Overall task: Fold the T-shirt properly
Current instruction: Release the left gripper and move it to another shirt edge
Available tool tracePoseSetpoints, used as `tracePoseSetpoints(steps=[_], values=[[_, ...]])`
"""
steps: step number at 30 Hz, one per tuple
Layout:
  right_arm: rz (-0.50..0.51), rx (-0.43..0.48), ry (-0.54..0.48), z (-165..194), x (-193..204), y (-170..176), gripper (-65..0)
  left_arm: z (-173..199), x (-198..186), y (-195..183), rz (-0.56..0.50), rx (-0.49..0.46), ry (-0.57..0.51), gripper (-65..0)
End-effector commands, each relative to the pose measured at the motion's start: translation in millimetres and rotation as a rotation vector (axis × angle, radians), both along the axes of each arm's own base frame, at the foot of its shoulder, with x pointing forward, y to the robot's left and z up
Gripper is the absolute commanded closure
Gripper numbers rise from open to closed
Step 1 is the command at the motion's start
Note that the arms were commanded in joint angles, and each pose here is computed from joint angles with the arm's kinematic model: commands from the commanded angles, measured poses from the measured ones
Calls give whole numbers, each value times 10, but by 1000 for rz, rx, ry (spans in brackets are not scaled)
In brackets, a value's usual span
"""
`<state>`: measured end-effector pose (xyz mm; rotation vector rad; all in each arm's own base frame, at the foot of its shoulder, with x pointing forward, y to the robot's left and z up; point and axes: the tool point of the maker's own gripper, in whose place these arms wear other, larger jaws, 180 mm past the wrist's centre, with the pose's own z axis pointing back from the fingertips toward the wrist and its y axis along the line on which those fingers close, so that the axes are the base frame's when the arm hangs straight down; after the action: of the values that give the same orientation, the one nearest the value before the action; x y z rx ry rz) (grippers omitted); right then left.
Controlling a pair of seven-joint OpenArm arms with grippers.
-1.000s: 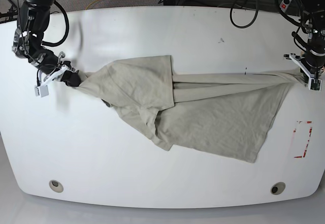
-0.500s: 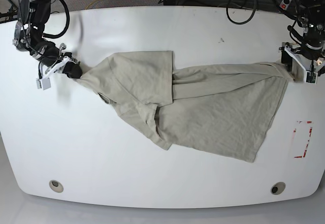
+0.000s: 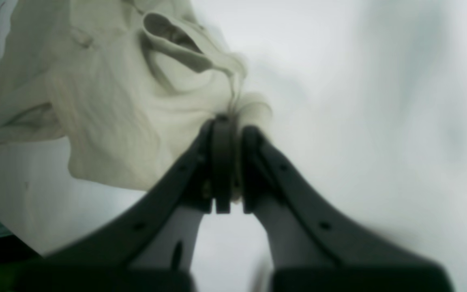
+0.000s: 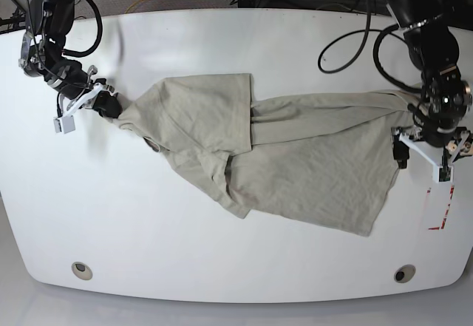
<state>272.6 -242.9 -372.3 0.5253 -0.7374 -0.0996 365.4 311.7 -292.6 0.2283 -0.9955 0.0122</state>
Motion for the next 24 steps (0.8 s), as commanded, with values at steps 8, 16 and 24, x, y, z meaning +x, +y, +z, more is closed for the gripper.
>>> tracePoseSetpoints(steps=[8, 16, 24], values=[[-1, -10, -68, 196, 142, -62, 0, -197, 622, 127, 37, -144, -37, -632], [-1, -10, -77, 223, 174, -62, 0, -754, 798, -28, 5, -220, 37, -632], [0, -10, -92, 266, 227, -57, 0, -1077, 865, -206, -15, -269, 119, -621]])
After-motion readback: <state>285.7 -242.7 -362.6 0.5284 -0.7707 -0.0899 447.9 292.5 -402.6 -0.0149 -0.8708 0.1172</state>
